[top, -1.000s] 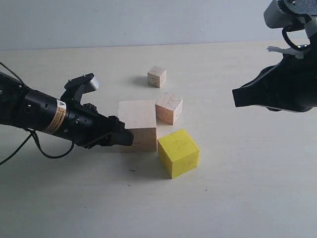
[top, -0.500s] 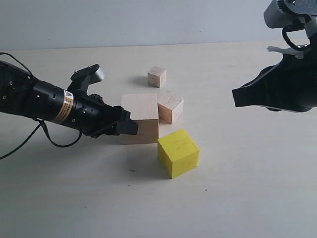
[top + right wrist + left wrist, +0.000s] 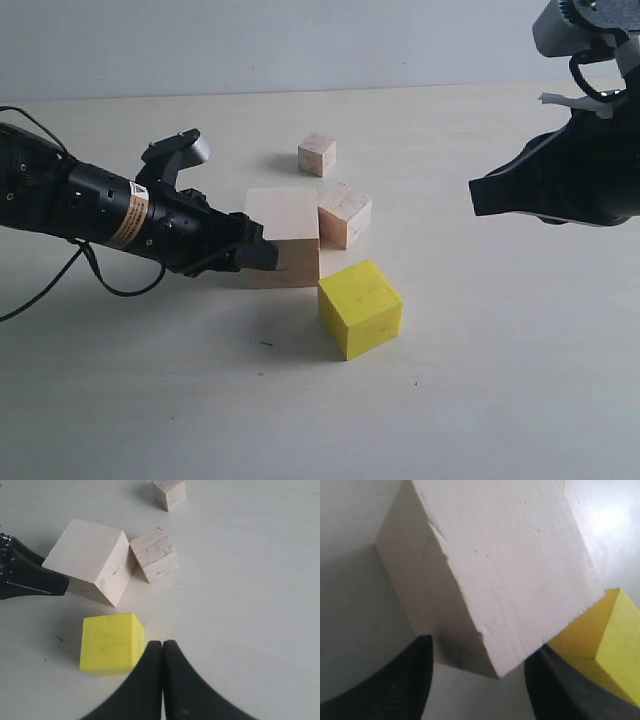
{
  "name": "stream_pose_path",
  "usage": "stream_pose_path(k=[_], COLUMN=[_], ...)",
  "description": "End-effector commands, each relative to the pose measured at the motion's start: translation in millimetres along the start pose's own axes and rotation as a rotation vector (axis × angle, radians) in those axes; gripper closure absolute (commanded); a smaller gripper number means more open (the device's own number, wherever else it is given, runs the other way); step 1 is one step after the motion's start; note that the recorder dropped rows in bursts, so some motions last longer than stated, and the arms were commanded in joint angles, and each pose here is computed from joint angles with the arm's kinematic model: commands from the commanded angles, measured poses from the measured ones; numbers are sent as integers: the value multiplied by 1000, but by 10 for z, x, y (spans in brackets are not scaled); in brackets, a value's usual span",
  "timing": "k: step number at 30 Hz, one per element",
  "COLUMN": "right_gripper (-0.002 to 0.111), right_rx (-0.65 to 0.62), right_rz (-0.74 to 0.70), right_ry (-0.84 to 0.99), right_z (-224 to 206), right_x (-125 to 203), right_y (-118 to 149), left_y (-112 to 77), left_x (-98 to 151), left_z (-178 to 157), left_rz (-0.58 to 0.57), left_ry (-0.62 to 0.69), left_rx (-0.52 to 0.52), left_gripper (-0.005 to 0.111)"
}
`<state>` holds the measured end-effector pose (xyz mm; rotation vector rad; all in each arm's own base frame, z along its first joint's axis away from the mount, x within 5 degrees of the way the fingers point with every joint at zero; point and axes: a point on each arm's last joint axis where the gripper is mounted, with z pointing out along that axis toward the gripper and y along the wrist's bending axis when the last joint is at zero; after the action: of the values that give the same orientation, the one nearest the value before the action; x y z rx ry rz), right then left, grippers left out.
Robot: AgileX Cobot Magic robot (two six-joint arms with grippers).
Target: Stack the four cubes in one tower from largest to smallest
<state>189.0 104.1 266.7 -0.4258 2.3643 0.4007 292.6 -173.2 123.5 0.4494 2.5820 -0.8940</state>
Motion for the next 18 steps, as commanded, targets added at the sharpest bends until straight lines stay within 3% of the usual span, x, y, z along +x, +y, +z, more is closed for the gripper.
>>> stream_pose_path(k=[1,6,18], right_gripper=[108,108,108], right_rx=[1,0,-1], right_rz=[-12,-12,-12], right_ry=[-24,-5,25], right_z=[-27,-27,-27], right_x=[-40,-23,4], right_y=[6,6,7], left_y=[-14,-51,-154], left_x=[-65,-185,-163], left_z=[0,-17,-67], left_rz=[14,30,42], left_ry=[-28,-61,-25], left_rx=[-20,-12,68], left_gripper=[53,53,53])
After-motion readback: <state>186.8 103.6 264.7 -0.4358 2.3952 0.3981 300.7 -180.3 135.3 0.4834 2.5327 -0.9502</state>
